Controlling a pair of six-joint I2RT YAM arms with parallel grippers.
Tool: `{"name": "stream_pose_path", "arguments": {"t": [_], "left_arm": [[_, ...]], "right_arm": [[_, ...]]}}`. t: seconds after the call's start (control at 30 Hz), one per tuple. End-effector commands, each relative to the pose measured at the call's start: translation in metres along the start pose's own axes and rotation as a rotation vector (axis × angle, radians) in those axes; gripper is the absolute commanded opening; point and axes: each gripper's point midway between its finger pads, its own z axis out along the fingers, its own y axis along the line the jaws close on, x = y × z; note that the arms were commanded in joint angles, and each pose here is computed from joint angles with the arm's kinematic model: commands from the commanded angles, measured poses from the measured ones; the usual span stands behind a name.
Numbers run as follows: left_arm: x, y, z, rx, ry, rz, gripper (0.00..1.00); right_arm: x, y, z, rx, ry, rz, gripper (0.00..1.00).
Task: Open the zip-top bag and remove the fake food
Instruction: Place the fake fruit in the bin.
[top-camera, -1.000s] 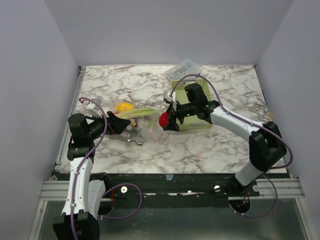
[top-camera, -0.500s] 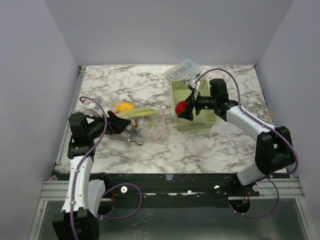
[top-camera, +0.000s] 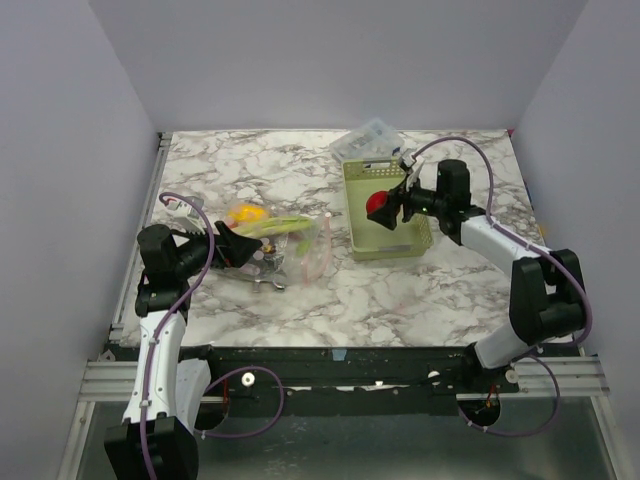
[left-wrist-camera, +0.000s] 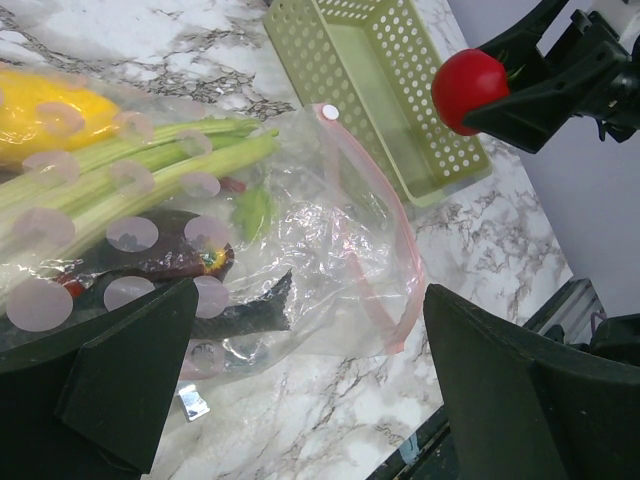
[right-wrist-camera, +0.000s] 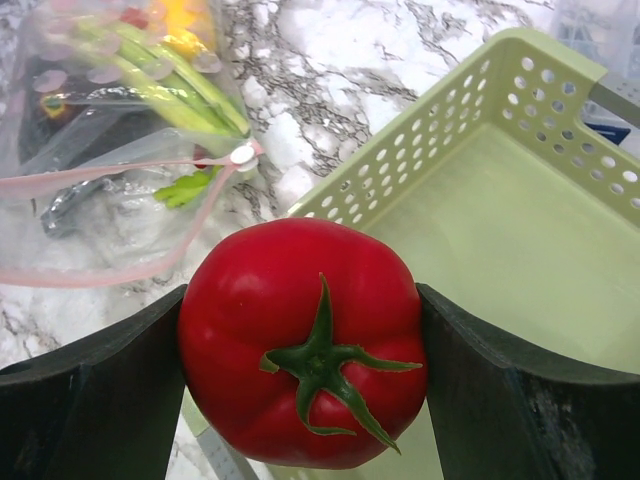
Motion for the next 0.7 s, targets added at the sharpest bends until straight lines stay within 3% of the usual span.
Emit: {"name": "stream_pose_path", "arguments": {"t": [0.0,0.67], "left_arm": [[-0.002,-0.006,0.001,0.034,0.002,0.015,0.99],[-0.001,-0.005,0.002,0.032,0.010,0.007,0.99]], "right_arm": [[0.011,-0.027,0.006,0.117,0.004,0.027,0.45],[0.035,-0.120,0.072,0.310,0.198,0.262,0.48]]}}
